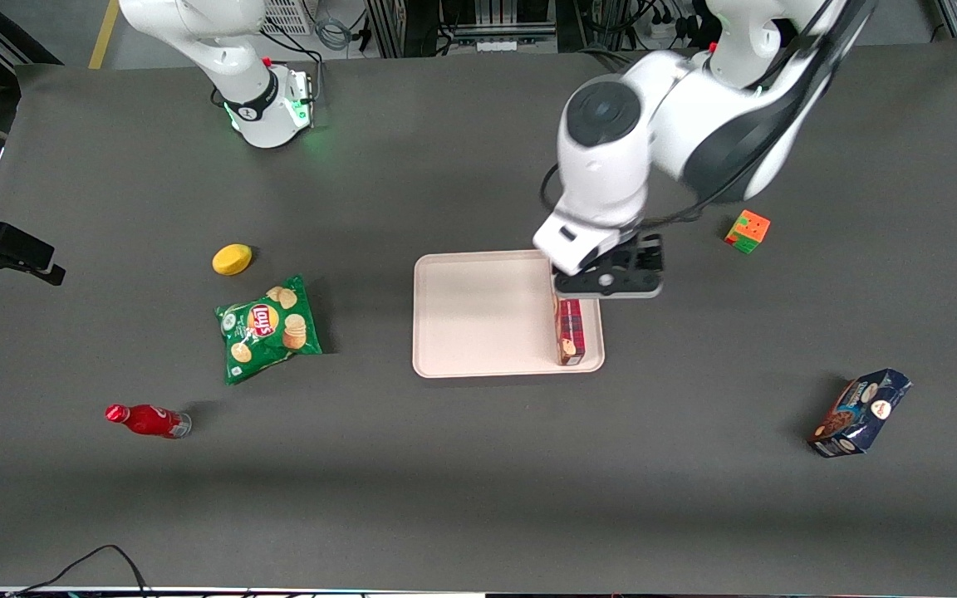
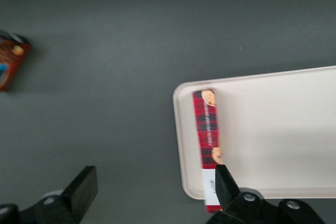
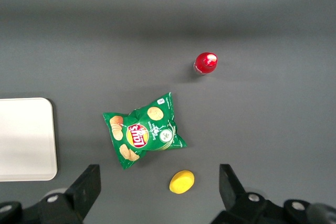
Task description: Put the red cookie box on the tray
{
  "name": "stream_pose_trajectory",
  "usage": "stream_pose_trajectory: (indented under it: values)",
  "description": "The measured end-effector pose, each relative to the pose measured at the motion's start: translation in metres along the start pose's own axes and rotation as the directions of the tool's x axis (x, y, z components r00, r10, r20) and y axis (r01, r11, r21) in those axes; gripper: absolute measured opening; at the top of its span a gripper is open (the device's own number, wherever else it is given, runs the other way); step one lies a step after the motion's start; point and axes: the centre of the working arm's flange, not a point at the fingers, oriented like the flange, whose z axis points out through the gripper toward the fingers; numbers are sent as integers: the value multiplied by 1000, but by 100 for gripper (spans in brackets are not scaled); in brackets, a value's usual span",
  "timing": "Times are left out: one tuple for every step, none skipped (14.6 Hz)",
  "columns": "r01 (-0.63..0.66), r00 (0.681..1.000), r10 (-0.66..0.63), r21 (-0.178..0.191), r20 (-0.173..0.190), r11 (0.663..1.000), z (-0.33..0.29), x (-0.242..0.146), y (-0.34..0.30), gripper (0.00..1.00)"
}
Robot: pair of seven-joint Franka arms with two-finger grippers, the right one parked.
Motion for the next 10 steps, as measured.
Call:
stream_pose_trajectory:
  values:
    - [-26, 1000, 26, -3, -10, 1000, -18, 7, -24, 100]
    - [-45, 999, 45, -15, -7, 999, -31, 14, -55, 100]
    - [-69, 998, 69, -31, 1, 997, -41, 22, -94, 100]
    - [-99, 995, 100, -48, 10, 994, -47, 30, -139, 100]
    - [-113, 993, 114, -69, 14, 991, -51, 37, -186, 100]
    - [-91, 995, 94, -108, 30, 990, -52, 39, -229, 100]
    - [-40, 997, 50, -163, 57, 986, -49, 38, -268, 100]
    - [13, 997, 3, -201, 79, 980, -43, 36, -302, 100]
    - [50, 995, -31, -219, 93, 974, -35, 33, -327, 100]
    - [71, 994, -52, -219, 93, 973, -28, 28, -339, 100]
